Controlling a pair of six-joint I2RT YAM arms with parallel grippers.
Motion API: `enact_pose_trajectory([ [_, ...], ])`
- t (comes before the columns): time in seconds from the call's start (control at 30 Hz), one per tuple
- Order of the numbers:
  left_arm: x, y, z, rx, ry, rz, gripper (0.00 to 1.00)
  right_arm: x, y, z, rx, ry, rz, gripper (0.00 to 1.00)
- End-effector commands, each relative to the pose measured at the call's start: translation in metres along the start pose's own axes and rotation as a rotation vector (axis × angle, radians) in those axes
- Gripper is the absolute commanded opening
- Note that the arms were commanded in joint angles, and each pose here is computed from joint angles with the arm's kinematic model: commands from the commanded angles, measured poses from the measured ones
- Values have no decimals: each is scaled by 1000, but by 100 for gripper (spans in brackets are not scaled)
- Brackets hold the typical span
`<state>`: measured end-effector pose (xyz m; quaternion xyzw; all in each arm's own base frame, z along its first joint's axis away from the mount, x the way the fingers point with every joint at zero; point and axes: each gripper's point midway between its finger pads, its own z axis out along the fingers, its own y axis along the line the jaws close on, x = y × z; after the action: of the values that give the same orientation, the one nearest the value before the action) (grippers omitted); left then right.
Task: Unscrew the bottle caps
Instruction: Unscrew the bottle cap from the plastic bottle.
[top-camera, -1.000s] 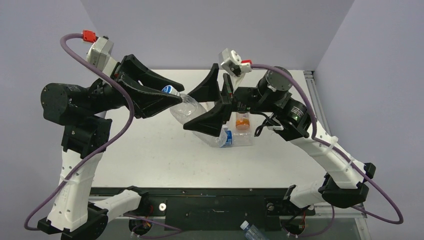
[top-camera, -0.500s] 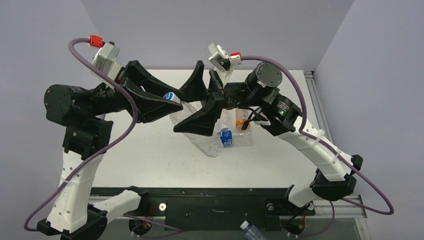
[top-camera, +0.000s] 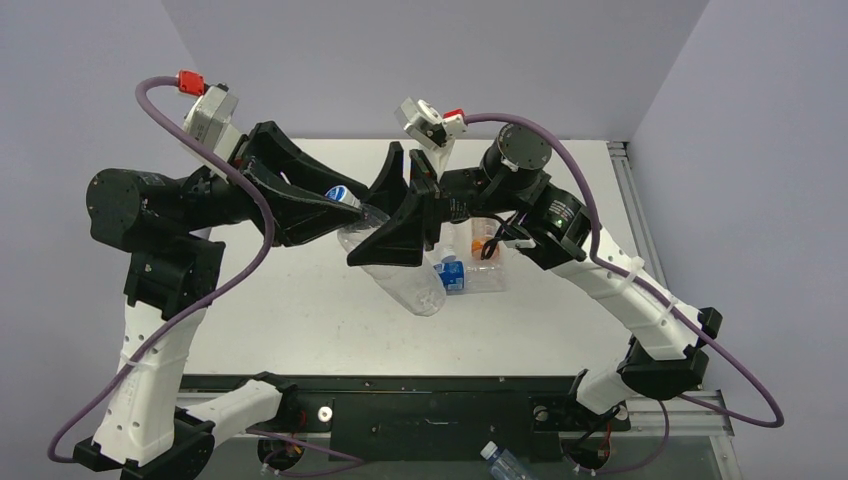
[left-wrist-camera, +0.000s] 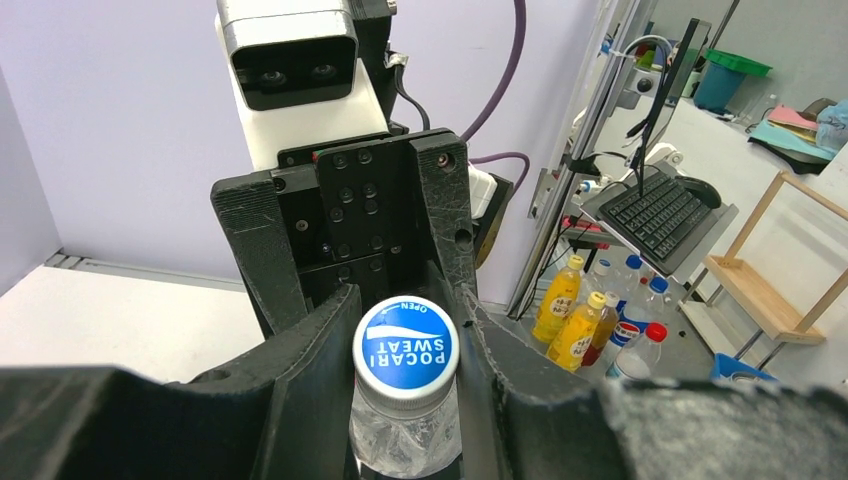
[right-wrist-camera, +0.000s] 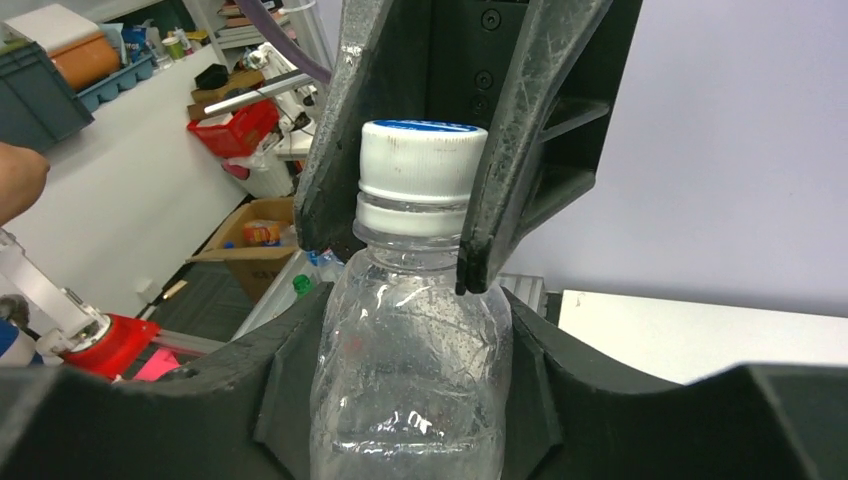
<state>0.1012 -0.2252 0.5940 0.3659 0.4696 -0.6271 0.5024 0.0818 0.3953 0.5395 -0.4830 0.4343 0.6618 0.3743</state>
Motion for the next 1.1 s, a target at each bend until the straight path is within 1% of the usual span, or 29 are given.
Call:
enact_pose_trajectory([
  [0.0, -11, -4, 1, -4, -30, 51, 0, -10, 10, 2, -43, -21, -33, 2],
  [0.03, -11, -3, 1, -7, -31, 51, 0, -10, 7, 2, -28, -24, -36, 0],
  [0.13, -12, 1, 2, -24, -38, 52, 0, -7, -7, 0, 51, -13, -63, 0],
  [0.4, -21, 12, 3, -78, -77, 65, 0, 0, -27, -4, 157, 0, -79, 0],
  [0.43, -18, 15, 2, -96, -74, 54, 0, 0, -30, -4, 169, -2, -80, 0],
  [0.67, -30, 33, -3, -211, -145, 68, 0, 4, -62, -4, 358, -5, -101, 0],
  [0.8, -32, 46, -6, -277, -165, 74, 0, 3, -77, -4, 497, -2, -135, 0],
  [0.9, -31, 59, -11, -350, -167, 93, 0, 1, -92, -7, 651, 1, -166, 0],
  [0.93, -31, 66, -14, -392, -172, 89, 0, 7, -99, -7, 695, 22, -162, 0],
  [0.97, -32, 69, -16, -412, -171, 110, 0, -1, -100, -9, 758, 11, -190, 0],
  [1.0, -30, 79, -20, -463, -168, 116, 0, -1, -104, -10, 801, 22, -200, 0],
  [1.03, -32, 81, -22, -490, -172, 125, 0, -1, -108, -15, 884, 32, -233, 0],
  [1.07, -28, 94, -27, -551, -163, 119, 0, 0, -111, -15, 921, 49, -247, 0],
])
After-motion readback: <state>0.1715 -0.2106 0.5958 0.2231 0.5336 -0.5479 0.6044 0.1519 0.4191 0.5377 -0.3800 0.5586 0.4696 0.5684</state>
